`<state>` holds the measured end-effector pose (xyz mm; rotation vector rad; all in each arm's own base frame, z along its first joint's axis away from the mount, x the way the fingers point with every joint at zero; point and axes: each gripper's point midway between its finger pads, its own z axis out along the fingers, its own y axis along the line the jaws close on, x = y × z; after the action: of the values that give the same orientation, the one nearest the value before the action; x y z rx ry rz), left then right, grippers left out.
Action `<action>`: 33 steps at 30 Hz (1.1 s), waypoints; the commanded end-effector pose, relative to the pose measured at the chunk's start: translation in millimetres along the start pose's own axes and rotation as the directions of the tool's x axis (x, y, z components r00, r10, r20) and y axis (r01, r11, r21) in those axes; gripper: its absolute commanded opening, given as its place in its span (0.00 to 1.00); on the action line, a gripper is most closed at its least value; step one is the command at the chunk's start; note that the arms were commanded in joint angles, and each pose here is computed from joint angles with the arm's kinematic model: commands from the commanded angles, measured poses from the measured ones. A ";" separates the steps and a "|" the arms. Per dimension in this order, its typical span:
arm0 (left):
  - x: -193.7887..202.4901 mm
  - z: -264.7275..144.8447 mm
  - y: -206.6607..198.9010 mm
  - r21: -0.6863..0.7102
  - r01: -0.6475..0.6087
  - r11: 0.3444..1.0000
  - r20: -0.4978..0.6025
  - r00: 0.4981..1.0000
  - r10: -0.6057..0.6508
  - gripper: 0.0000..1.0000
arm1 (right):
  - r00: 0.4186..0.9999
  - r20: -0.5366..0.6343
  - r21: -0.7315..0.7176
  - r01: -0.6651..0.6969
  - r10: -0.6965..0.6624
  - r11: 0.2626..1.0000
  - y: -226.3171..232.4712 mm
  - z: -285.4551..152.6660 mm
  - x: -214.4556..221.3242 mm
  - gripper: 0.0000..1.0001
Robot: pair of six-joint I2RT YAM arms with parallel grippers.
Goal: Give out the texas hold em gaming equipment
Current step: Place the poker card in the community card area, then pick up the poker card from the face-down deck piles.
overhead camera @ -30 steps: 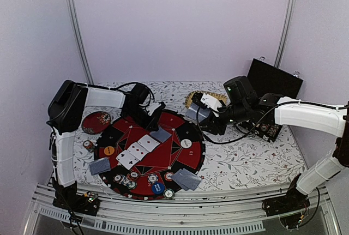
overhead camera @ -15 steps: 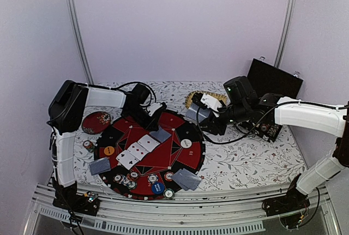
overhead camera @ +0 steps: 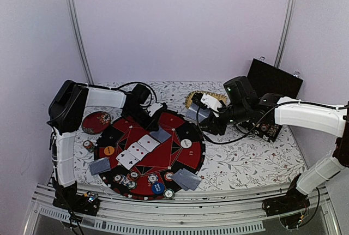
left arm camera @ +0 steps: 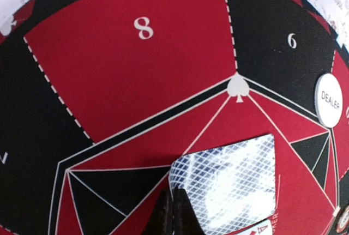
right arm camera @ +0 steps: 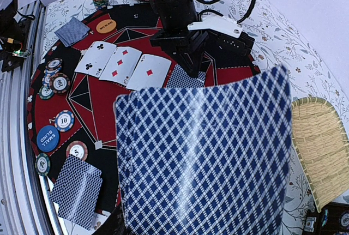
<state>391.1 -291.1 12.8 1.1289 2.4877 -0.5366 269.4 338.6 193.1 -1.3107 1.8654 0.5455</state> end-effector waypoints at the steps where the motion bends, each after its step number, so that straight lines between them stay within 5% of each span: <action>1: 13.3 -0.1 -12.5 0.006 0.007 1.000 -0.055 0.998 -0.007 0.16 | 1.000 0.031 -0.013 0.001 0.000 1.000 3.1 -8.1 -8.8 0.44; 6: 5.4 -9.0 1.6 -0.080 0.006 0.997 -0.048 0.999 -0.010 0.35 | 0.999 0.036 -0.015 0.002 -0.002 1.000 3.7 -9.5 -10.7 0.44; 14: -35.1 -50.4 1.1 -0.128 0.036 0.991 0.072 0.997 -0.027 0.41 | 1.000 0.031 -0.012 0.003 -0.003 1.000 3.5 -9.5 -10.0 0.44; 18: -86.4 -115.8 -38.2 0.000 0.056 0.998 0.303 0.952 -0.053 0.52 | 1.000 0.031 -0.017 0.001 -0.001 1.000 3.7 -8.3 -11.6 0.44; 23: -121.0 -179.3 -122.0 0.212 -0.093 0.973 0.549 0.835 -0.040 0.80 | 0.999 0.048 -0.036 0.000 0.001 0.999 5.3 -5.8 -18.5 0.44; 27: -124.0 -193.9 -162.2 0.344 -0.132 0.930 0.584 0.805 -0.101 0.97 | 0.999 0.052 -0.053 0.005 -0.002 0.999 9.3 -0.6 -21.5 0.44; 33: -129.0 -172.9 -178.7 0.300 -0.114 0.947 0.553 0.830 -0.075 0.98 | 0.998 0.063 -0.073 0.025 -0.020 0.997 16.8 4.6 -29.8 0.44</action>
<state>305.1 -387.5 272.6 0.9475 1.8544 -1.1272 262.4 351.1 195.1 -1.3441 1.8513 0.5984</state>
